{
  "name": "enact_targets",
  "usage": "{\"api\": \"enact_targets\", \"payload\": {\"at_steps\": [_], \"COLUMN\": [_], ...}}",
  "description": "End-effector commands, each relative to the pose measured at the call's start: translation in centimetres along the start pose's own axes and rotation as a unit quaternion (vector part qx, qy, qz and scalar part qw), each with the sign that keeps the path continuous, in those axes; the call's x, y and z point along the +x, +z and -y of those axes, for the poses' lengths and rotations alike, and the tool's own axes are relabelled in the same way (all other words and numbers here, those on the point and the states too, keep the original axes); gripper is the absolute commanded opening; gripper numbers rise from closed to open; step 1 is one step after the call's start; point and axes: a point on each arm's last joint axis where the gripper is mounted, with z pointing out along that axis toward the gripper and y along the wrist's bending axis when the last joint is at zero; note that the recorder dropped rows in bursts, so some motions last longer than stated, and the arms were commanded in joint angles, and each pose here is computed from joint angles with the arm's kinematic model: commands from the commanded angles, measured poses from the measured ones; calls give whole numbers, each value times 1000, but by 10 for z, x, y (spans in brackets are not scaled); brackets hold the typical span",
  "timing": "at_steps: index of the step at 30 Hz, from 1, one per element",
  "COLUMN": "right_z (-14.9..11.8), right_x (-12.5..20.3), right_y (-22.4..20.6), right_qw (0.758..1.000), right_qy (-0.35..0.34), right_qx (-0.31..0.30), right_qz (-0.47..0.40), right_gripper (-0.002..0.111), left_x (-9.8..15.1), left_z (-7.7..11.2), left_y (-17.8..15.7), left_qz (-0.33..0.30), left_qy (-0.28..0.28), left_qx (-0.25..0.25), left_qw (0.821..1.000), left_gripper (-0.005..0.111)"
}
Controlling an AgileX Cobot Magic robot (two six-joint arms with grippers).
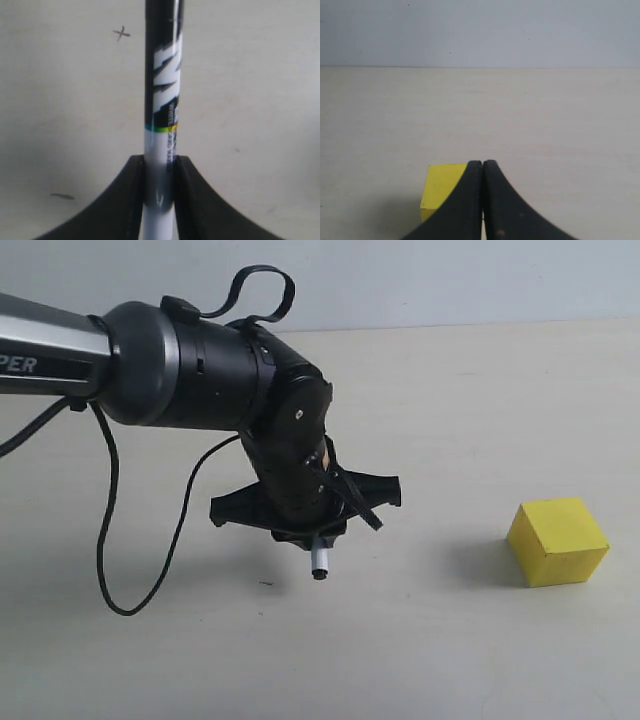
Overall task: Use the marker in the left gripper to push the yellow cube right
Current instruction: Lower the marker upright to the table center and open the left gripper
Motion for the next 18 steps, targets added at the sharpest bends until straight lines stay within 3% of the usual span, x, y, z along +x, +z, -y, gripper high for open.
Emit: {"api": "enact_targets", "payload": {"at_steps": [1, 18], "right_z": [0, 0], "right_x": [0, 0], "right_y": [0, 0], "right_qw": [1000, 1000], "right_qy": [2, 2], "right_qx": [3, 3], "right_qz": [5, 5], "right_gripper": [0, 0], "left_x": [-5, -2], "left_z": [-10, -14], "left_y": [14, 39], "left_qz": [-23, -52], "left_qy": [-1, 4], "left_qx": [-10, -20], "left_qw": [1000, 998], "left_gripper": [0, 0]}}
